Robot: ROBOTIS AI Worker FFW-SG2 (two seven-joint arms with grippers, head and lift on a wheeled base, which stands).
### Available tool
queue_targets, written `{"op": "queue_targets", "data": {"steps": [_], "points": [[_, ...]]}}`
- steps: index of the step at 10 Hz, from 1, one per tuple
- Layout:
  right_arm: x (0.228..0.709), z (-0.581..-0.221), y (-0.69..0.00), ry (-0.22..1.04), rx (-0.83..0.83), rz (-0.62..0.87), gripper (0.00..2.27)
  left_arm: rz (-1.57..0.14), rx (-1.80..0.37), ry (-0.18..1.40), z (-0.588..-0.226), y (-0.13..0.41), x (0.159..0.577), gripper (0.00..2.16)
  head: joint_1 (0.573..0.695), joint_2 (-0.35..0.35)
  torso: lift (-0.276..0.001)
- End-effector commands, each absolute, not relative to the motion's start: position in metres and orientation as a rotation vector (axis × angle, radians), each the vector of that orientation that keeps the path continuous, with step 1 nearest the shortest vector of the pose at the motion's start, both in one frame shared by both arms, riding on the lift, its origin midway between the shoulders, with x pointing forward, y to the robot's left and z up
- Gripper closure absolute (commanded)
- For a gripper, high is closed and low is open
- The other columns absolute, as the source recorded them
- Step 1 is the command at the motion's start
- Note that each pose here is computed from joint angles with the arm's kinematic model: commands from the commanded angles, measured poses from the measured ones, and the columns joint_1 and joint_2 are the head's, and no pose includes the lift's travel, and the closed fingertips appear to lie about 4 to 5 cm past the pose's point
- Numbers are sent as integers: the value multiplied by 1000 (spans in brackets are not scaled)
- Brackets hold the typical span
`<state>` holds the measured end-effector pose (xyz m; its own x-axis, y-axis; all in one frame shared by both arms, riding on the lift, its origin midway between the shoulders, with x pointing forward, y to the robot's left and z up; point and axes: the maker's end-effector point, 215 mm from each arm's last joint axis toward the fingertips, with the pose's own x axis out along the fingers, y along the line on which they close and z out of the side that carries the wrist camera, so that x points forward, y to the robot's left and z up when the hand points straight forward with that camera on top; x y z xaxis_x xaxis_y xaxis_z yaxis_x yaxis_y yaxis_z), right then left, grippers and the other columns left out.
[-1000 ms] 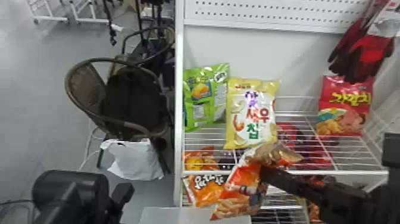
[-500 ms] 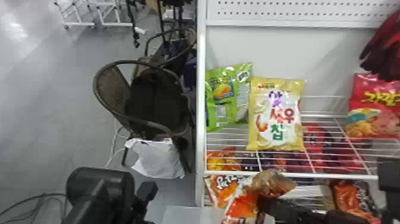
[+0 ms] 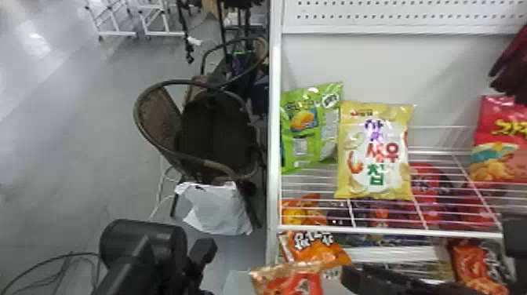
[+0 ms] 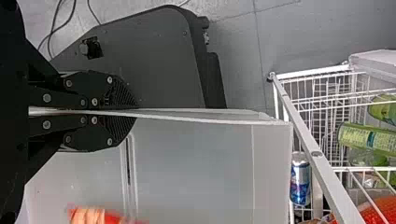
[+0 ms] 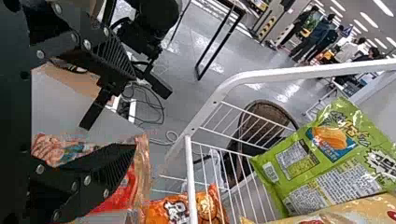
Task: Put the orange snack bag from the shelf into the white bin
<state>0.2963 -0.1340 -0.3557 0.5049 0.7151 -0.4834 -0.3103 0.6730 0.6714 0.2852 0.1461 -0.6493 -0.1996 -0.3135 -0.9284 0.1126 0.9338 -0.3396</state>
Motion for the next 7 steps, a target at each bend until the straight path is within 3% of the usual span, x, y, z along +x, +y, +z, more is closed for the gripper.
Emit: {"op": "queue_targets", "data": {"steps": [1,3,7], "points": [[294,-366,-139,853,572,639,63,-389,-151,1736,-649,145,284,2135,695,26,1],[314,-378,-159,809,566,577,39,-385,-152,1737,-650,147,283,2135,695,8,1],[401,-356,-223,474,467,371,76,-387,-151,1738,-650,142,283,2135,695,-76,1]]}}
